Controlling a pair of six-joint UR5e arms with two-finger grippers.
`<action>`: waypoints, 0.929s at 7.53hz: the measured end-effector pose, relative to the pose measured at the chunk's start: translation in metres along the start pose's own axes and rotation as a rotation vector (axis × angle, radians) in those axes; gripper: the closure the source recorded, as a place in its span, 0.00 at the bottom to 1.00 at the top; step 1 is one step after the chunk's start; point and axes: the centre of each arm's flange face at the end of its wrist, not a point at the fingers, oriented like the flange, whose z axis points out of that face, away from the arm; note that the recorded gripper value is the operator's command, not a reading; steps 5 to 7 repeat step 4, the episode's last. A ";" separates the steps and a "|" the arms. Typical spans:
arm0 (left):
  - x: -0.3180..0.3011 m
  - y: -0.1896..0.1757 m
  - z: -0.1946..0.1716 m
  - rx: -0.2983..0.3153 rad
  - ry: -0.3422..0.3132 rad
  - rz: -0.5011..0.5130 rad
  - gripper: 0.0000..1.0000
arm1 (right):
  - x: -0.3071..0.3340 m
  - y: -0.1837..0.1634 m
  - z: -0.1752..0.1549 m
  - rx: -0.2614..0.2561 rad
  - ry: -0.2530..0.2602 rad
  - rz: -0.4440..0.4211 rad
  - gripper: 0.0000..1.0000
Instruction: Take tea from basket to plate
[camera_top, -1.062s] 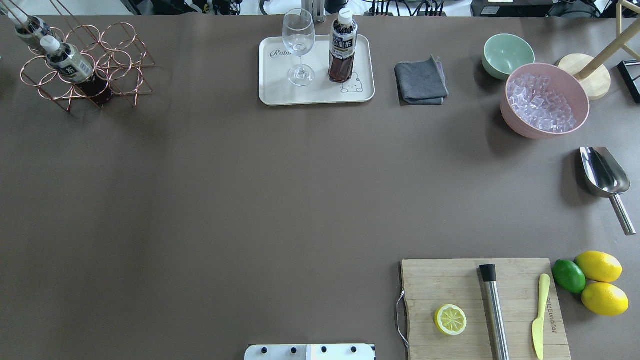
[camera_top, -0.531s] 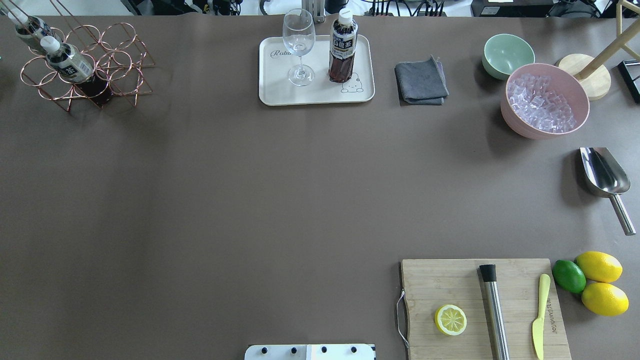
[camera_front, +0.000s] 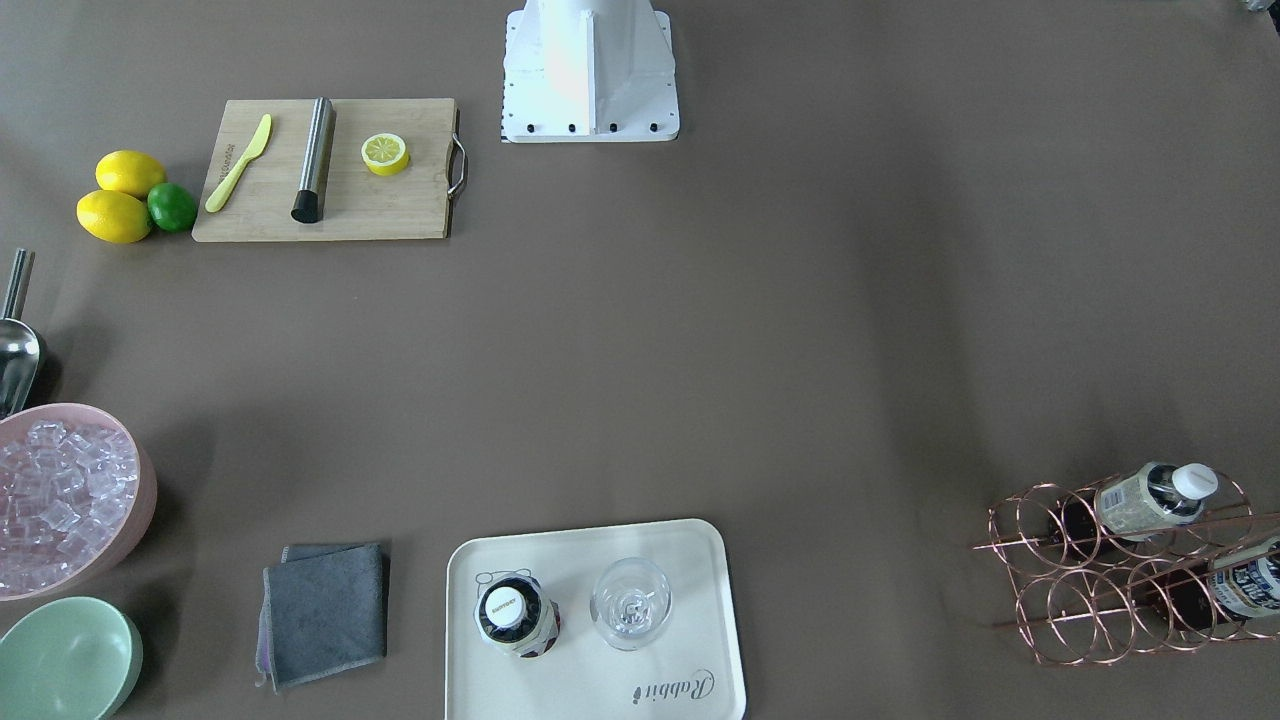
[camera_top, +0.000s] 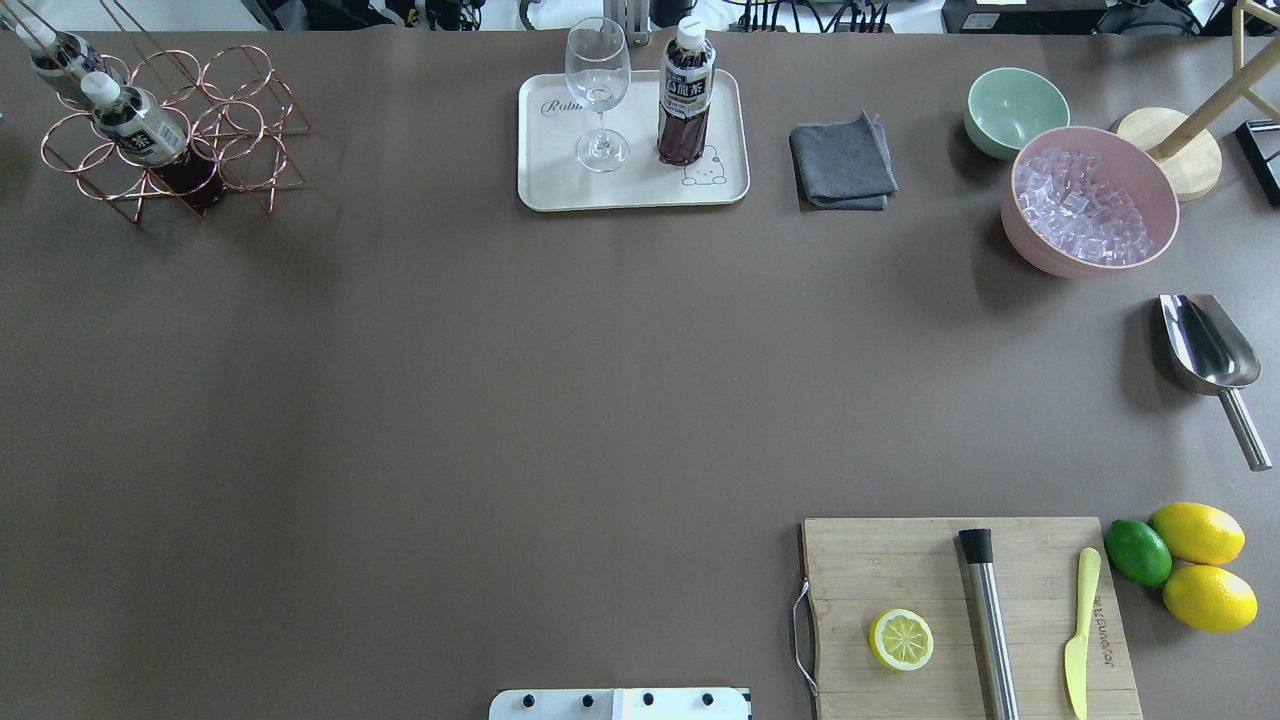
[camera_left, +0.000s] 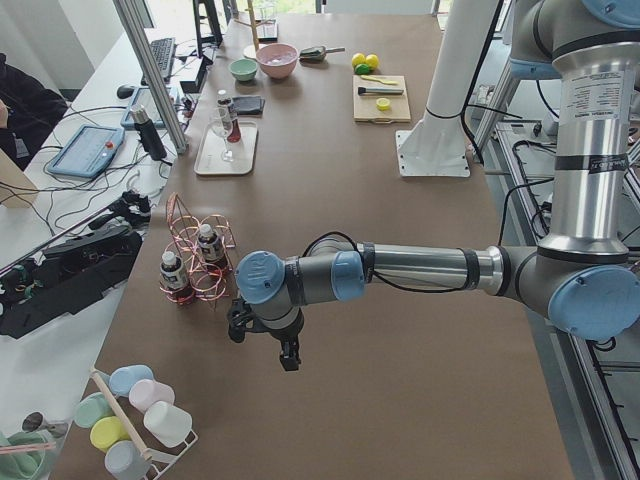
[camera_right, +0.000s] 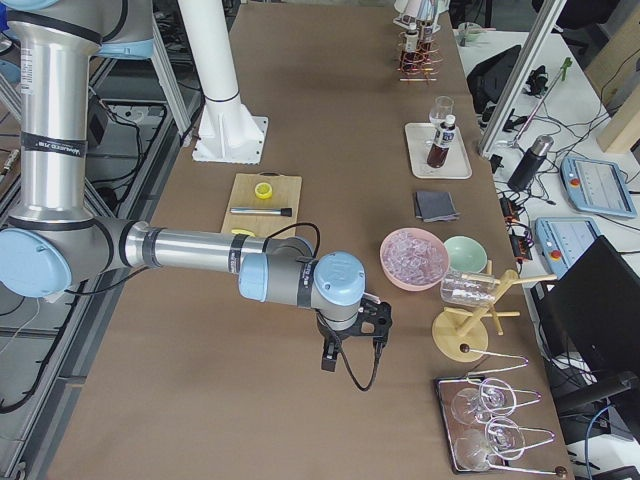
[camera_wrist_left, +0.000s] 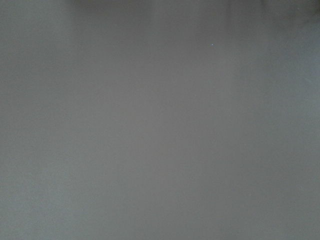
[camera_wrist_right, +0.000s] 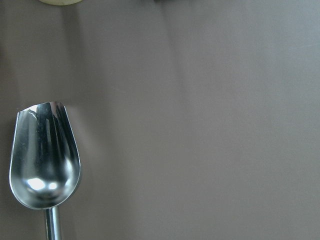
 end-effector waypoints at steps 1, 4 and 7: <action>0.000 0.000 0.000 0.000 -0.003 0.000 0.02 | -0.001 0.000 -0.001 0.001 -0.002 -0.001 0.00; -0.001 0.000 0.000 0.000 -0.005 0.002 0.02 | -0.004 0.000 -0.003 0.006 -0.006 -0.009 0.00; -0.001 0.000 0.000 0.000 -0.005 0.002 0.02 | -0.004 0.000 -0.003 0.006 -0.006 -0.009 0.00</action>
